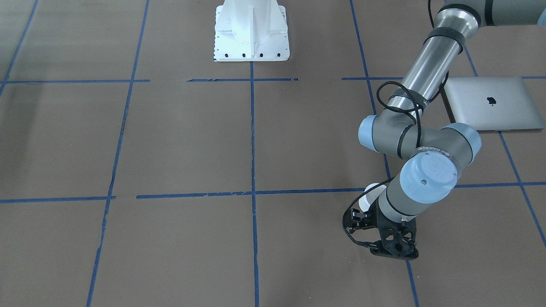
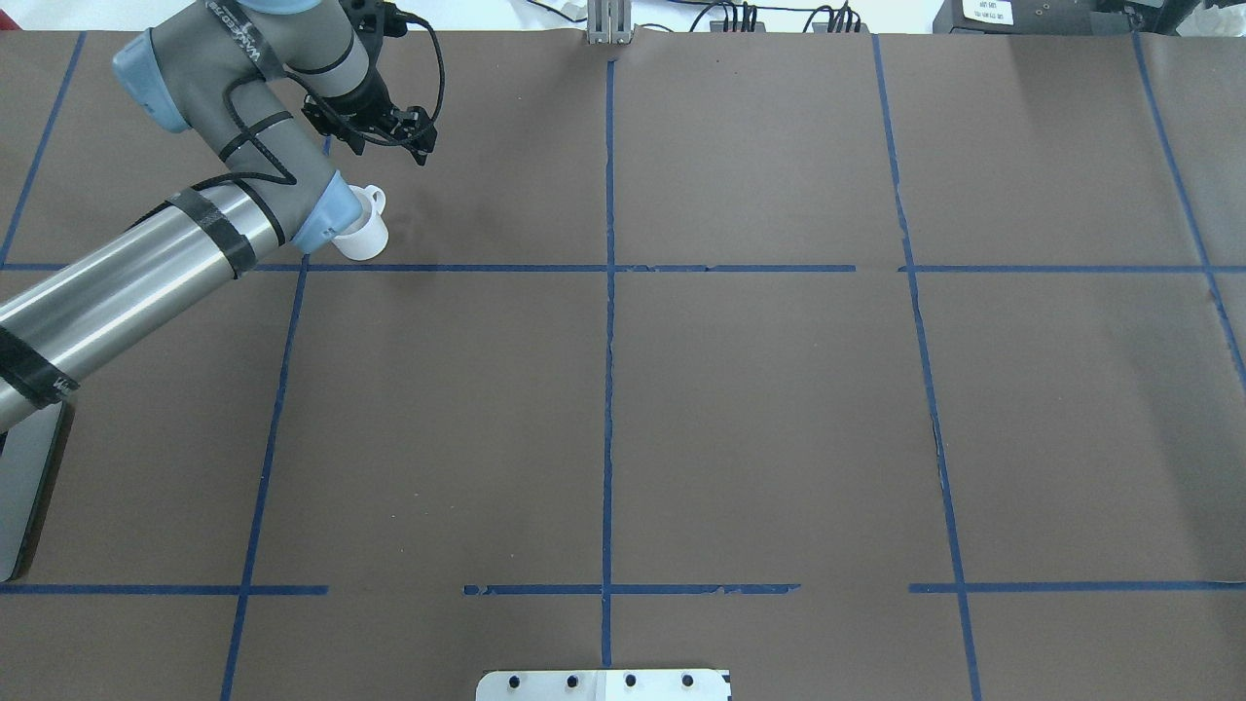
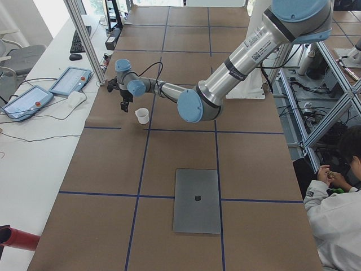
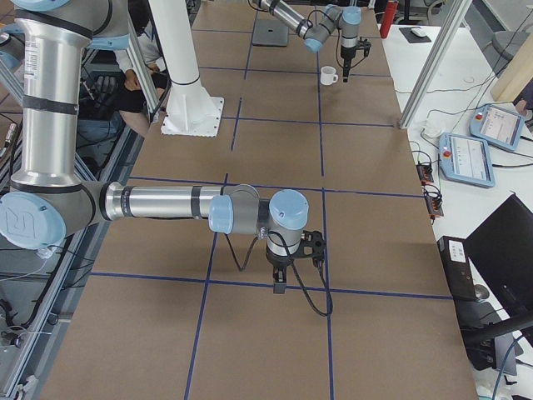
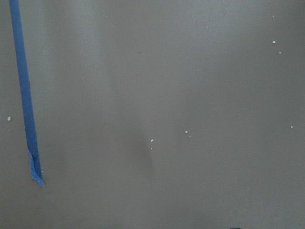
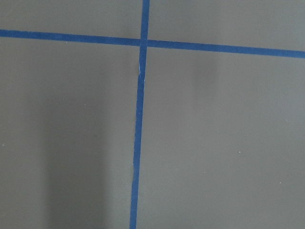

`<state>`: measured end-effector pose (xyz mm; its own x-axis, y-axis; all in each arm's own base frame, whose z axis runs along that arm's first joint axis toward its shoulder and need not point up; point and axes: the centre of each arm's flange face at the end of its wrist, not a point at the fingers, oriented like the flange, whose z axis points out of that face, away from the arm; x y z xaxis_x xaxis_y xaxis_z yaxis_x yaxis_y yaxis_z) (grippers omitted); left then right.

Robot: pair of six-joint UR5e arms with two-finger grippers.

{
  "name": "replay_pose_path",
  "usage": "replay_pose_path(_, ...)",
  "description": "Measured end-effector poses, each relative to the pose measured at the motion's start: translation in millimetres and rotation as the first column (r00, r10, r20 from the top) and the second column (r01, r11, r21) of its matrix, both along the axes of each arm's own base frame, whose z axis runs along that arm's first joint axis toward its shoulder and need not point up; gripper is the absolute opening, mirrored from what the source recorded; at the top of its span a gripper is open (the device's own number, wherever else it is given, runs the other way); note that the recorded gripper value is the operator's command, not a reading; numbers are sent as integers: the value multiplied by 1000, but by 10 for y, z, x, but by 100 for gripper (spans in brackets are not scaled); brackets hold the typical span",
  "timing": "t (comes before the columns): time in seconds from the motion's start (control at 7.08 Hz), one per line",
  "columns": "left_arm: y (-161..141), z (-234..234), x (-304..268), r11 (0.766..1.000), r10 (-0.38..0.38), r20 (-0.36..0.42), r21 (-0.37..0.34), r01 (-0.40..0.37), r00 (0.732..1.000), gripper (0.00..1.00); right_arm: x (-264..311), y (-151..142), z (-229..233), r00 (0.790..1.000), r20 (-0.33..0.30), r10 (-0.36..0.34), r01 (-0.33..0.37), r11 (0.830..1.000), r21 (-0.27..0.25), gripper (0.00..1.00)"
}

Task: Place cup on laptop
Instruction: 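Close the left gripper on the white cup and lift it, then carry the white cup with the left gripper toward the silver laptop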

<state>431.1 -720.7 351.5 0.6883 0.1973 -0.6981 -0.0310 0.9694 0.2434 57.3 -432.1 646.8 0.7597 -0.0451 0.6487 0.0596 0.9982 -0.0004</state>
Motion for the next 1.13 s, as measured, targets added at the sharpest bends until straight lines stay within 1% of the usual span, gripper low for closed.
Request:
replay_pose_path(0.14, 62, 72, 85, 1000, 6, 8, 2, -6, 1000, 86, 0, 0, 0, 1000, 0, 0, 0, 1000, 0, 100)
replay_pose_path(0.28, 124, 185, 133, 1000, 14, 16, -5, -14, 1000, 79, 0, 1, 1, 1000, 0, 0, 0, 1000, 0, 100)
replay_pose_path(0.56, 210, 421, 134, 999, 27, 31, -23, -26, 999, 0, 0, 1, 1, 1000, 0, 0, 0, 1000, 0, 100)
replay_pose_path(0.85, 237, 441, 85, 998, 47, 17, -34, -46, 999, 0, 0, 1, 1, 1000, 0, 0, 0, 1000, -1, 100)
replay_pose_path(1.13, 240, 399, -38, 998, 48, 0, -43, -48, 999, 0, 0, -1, -1, 1000, 0, 0, 0, 1000, 1, 100)
